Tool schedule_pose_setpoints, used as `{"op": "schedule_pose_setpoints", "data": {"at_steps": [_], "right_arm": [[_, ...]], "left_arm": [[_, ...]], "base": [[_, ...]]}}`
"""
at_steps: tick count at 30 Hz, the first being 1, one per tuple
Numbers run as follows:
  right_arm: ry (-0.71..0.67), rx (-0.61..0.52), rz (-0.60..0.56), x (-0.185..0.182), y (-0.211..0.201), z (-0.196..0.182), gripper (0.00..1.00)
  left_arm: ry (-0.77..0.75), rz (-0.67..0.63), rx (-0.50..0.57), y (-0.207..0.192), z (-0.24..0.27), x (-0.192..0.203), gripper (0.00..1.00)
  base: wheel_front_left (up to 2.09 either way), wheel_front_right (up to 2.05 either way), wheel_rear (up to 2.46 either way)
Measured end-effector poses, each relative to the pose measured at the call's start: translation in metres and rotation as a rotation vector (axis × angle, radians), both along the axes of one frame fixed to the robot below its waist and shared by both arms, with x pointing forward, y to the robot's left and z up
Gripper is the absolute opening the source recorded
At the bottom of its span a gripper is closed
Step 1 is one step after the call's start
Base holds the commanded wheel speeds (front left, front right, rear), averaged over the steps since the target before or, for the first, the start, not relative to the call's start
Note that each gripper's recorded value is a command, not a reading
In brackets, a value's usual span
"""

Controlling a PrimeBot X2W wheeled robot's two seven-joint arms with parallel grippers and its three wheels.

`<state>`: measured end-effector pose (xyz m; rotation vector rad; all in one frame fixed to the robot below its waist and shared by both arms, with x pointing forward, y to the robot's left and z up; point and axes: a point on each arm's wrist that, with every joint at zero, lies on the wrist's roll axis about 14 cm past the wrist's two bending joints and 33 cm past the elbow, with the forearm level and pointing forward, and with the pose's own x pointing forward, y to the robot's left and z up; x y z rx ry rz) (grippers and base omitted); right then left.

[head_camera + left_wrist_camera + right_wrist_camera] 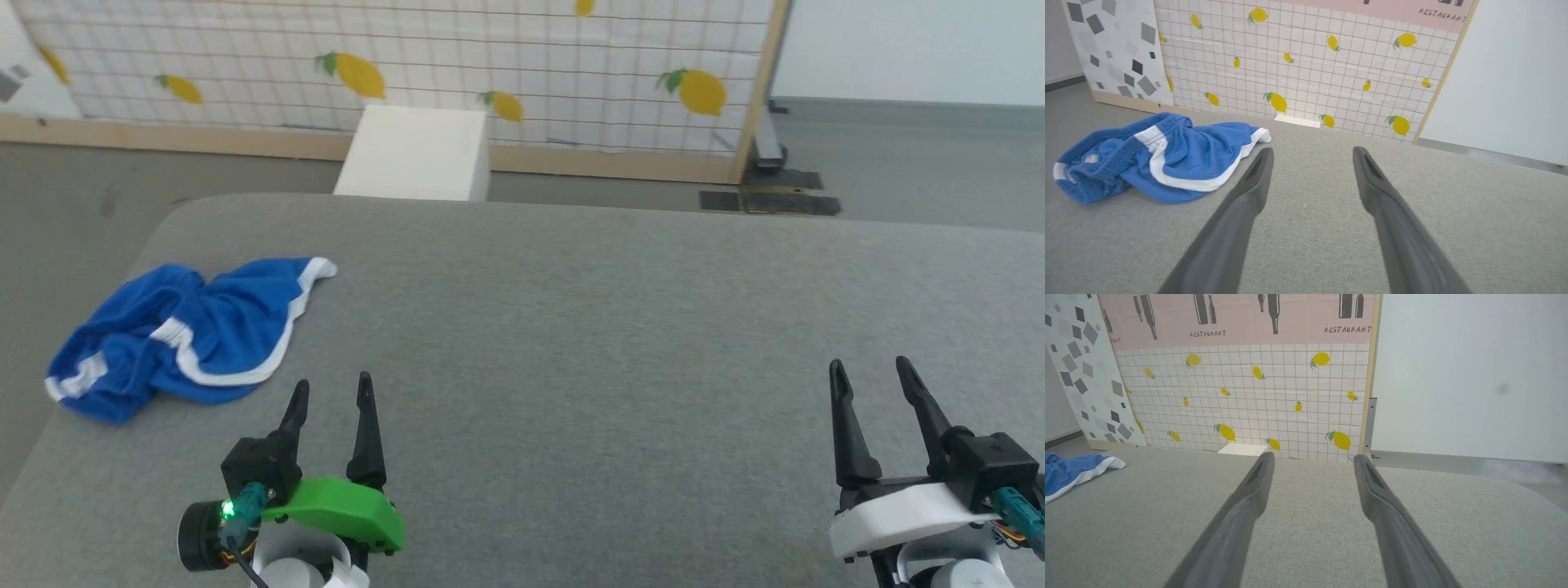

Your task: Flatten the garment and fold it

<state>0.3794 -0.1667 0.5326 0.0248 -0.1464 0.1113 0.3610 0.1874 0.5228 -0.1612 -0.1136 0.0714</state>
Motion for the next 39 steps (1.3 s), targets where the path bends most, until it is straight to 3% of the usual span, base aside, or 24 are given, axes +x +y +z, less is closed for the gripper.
{"op": "schedule_pose_setpoints", "data": {"at_steps": [9,22,32,39], "right_arm": [[-0.017,0.007,0.16,0.022,0.057,0.003,1.0],[-0.007,-0.015,0.449,0.038,0.166,-0.002,1.0],[0.015,-0.031,0.611,0.035,0.228,-0.012,1.0],[0.018,-0.028,0.643,0.034,0.24,-0.013,1.0]], "left_arm": [[-0.009,0.183,0.003,0.054,0.0,-0.033,1.0],[-0.009,0.486,0.024,0.133,0.002,-0.111,1.0],[-0.007,0.66,0.043,0.167,0.005,-0.163,1.0],[-0.005,0.691,0.047,0.171,0.006,-0.173,1.0]], "base": [[0.0,0.0,0.0],[0.0,0.0,0.0],[-0.03,-0.03,-0.03],[-0.04,-0.04,-0.04]]}}
